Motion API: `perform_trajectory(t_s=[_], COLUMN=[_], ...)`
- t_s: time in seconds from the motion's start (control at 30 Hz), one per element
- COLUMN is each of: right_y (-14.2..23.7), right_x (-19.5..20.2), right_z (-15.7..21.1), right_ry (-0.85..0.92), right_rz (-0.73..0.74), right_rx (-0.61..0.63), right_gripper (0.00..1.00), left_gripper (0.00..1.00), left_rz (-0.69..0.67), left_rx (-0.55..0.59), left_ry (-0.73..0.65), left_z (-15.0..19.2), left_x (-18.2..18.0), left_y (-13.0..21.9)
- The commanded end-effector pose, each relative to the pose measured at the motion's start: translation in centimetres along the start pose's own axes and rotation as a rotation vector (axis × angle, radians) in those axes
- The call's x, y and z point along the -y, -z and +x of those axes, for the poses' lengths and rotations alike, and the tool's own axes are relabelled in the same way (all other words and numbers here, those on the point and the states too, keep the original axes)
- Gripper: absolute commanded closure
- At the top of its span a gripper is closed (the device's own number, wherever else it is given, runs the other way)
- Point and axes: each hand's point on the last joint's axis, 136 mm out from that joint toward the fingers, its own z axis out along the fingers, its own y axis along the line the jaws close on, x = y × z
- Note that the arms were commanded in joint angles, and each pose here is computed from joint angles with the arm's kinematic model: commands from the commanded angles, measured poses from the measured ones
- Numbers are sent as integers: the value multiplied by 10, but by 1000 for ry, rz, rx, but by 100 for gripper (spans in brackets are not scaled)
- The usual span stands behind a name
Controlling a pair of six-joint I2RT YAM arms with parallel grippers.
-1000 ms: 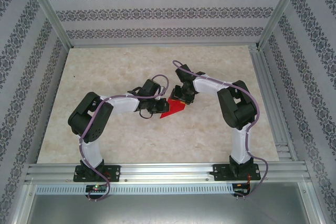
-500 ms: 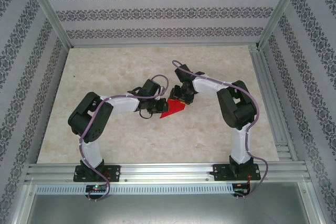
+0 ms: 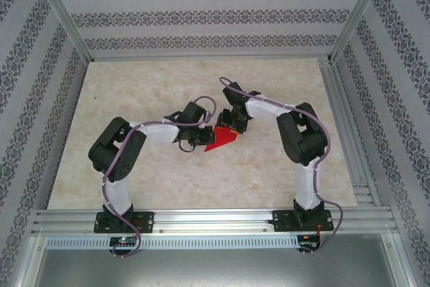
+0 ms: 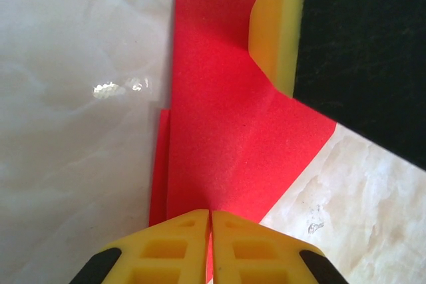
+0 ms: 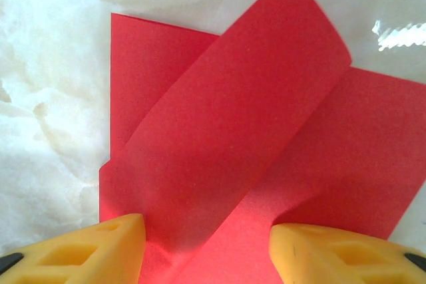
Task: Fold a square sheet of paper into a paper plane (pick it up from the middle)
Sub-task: Fourth fold the wing at the center of the table.
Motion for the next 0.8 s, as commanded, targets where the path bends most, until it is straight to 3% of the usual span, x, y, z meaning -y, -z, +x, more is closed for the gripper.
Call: perform_trajectory(t_s=[0.0,0.33,0.77], right_y=[-69,-64,15], right_x=[78,70,2], right_z=[40,36,-15], right_ry=[-20,-14,46], right_rz=[265,239,5], right_rx=[-121,-111,62], right_gripper=[42,42,42], left_gripper=[89,91,96], left_rz=[-50,-90,-131], left_rx=[-12,-40,-88], left_ry=[8,29,44], left_z=[0,10,26], left_x=[-12,-23,-39], left_y=[-3,-6,-11])
